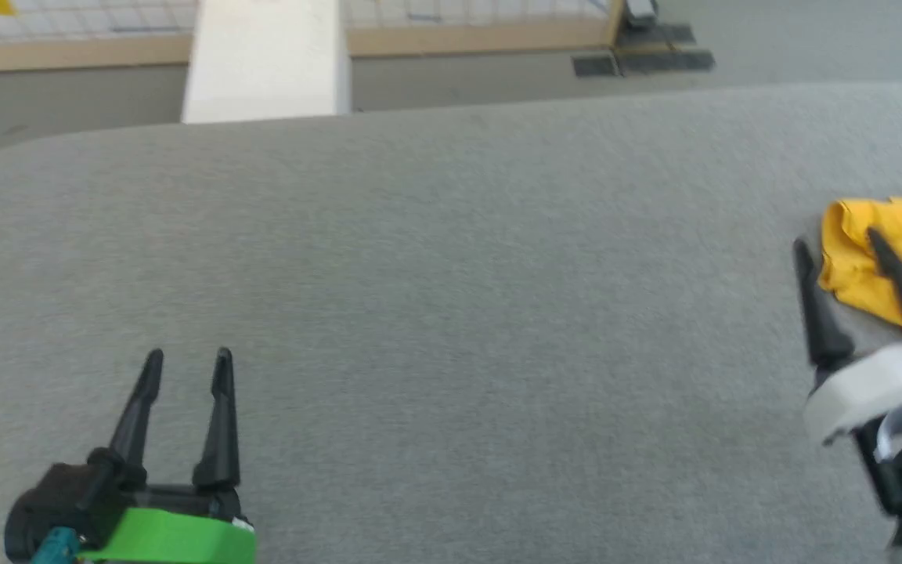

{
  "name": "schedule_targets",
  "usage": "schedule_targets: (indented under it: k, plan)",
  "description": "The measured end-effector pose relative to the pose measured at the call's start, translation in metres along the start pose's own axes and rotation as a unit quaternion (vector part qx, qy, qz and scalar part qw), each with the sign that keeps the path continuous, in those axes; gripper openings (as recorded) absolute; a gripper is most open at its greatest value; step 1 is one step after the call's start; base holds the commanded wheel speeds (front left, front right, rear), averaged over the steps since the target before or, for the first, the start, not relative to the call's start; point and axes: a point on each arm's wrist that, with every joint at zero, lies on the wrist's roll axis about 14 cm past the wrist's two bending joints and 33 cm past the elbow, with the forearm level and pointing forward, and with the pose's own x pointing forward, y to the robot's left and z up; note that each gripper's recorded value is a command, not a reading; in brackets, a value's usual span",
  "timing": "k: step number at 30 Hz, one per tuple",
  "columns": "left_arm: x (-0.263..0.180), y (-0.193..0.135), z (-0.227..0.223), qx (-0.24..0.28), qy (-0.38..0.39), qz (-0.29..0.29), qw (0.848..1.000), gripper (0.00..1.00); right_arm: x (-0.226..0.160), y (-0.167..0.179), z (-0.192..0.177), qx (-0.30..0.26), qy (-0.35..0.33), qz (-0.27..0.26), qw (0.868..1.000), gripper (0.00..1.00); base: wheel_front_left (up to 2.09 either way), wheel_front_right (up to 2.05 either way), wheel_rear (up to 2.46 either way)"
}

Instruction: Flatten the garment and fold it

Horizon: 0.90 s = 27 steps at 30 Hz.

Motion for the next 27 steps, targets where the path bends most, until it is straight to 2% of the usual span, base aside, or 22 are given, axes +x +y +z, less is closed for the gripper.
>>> schedule_targets:
  k: [6, 11, 14, 16, 21, 27]
  plan:
    - [-0.023, 0.006, 0.006, 0.013, -0.005, 0.021, 1.0, 1.0, -0.018, 0.035, 0.011, 0.004, -0.048, 0.016, 0.999, 1.0, 0.0, 0.0, 0.0]
    - [-0.037, 0.009, 0.009, 0.022, -0.009, 0.033, 0.999, 1.0, -0.033, 0.044, 0.009, 0.0, -0.068, 0.016, 0.998, 1.0, 0.0, 0.0, 0.0]
    - [-0.042, 0.008, 0.01, 0.024, -0.012, 0.04, 0.999, 1.0, -0.038, 0.046, -0.002, 0.0, -0.063, 0.017, 0.998, 1.0, 0.0, 0.0, 0.0]
    - [-0.044, 0.009, 0.012, 0.025, -0.017, 0.043, 0.999, 1.0, -0.042, 0.043, -0.012, 0.025, -0.056, 0.012, 0.998, 1.0, 0.0, 0.0, 0.0]
    - [-0.049, 0.012, 0.009, 0.015, -0.016, 0.055, 0.998, 1.0, -0.048, 0.043, -0.031, 0.049, -0.044, 0.01, 0.998, 1.0, 0.0, 0.0, 0.0]
    - [-0.051, 0.014, 0.005, 0.0, -0.015, 0.061, 0.998, 1.0, -0.051, 0.049, -0.038, 0.056, -0.041, 0.018, 0.997, 1.0, 0.0, 0.0, 0.0]
